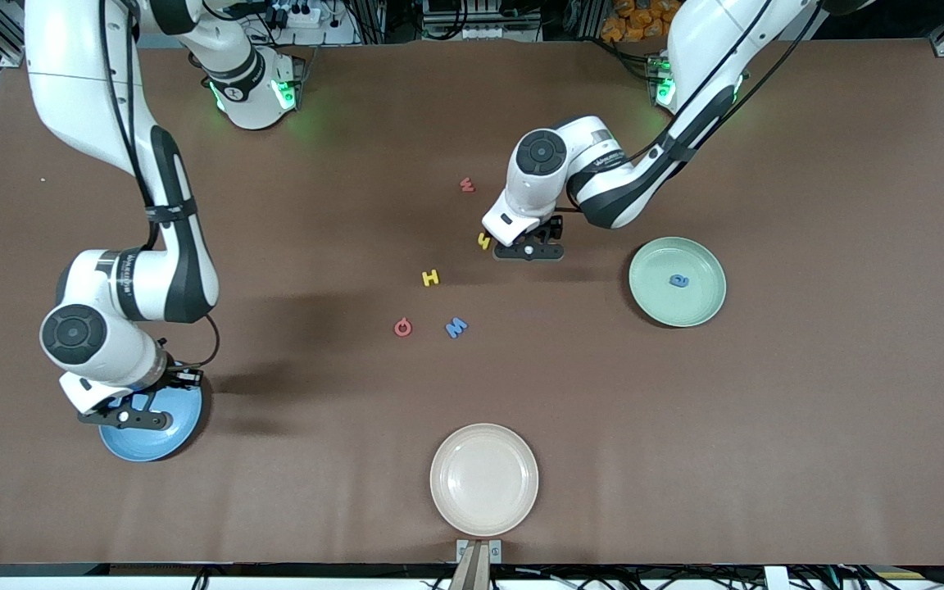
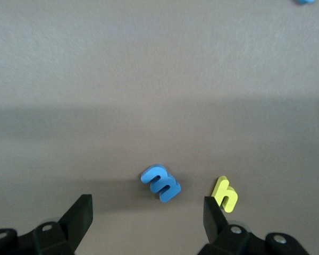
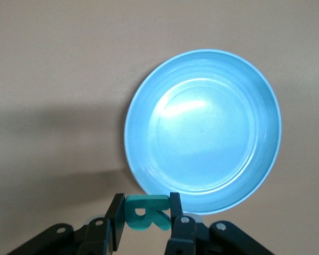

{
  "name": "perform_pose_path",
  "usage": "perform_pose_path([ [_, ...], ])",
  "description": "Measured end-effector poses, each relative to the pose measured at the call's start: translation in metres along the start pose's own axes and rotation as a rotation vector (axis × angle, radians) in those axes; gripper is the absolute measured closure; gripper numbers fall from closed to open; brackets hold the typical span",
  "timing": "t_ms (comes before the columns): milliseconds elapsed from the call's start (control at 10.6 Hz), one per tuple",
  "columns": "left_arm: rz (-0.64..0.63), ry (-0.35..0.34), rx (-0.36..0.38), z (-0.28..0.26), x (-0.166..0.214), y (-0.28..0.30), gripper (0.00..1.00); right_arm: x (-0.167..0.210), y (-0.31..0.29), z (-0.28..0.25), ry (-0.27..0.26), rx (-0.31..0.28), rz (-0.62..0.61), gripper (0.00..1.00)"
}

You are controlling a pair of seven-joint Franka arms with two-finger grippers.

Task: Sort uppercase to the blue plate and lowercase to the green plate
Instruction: 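Place the R on the blue plate while the left gripper lowers to m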

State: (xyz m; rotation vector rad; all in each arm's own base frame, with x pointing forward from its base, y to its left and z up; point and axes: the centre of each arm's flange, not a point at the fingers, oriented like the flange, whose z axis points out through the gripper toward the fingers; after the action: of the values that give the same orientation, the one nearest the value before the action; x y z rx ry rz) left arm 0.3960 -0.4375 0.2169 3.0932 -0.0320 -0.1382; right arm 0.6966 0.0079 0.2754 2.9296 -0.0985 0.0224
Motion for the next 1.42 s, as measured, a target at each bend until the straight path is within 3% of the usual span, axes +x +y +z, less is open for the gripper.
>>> perform_pose_path([
  [284, 0.003, 0.009, -0.038, 0.005, -0.003, 0.002, 0.13, 0.01, 0.035, 0.02, 0.059, -0.011, -0.055, 0.62],
  [568, 0.032, 0.055, -0.004, 0.017, -0.006, 0.0, 0.15, 0.014, 0.043, 0.051, 0.099, -0.027, -0.066, 0.61],
  [1042, 0.014, 0.056, -0.005, 0.034, -0.006, -0.003, 0.15, 0.015, 0.032, 0.05, 0.106, -0.02, -0.078, 0.01],
  [1421, -0.002, 0.038, -0.015, 0.044, -0.011, -0.001, 0.17, 0.015, 0.03, 0.05, 0.105, -0.018, -0.08, 0.0],
])
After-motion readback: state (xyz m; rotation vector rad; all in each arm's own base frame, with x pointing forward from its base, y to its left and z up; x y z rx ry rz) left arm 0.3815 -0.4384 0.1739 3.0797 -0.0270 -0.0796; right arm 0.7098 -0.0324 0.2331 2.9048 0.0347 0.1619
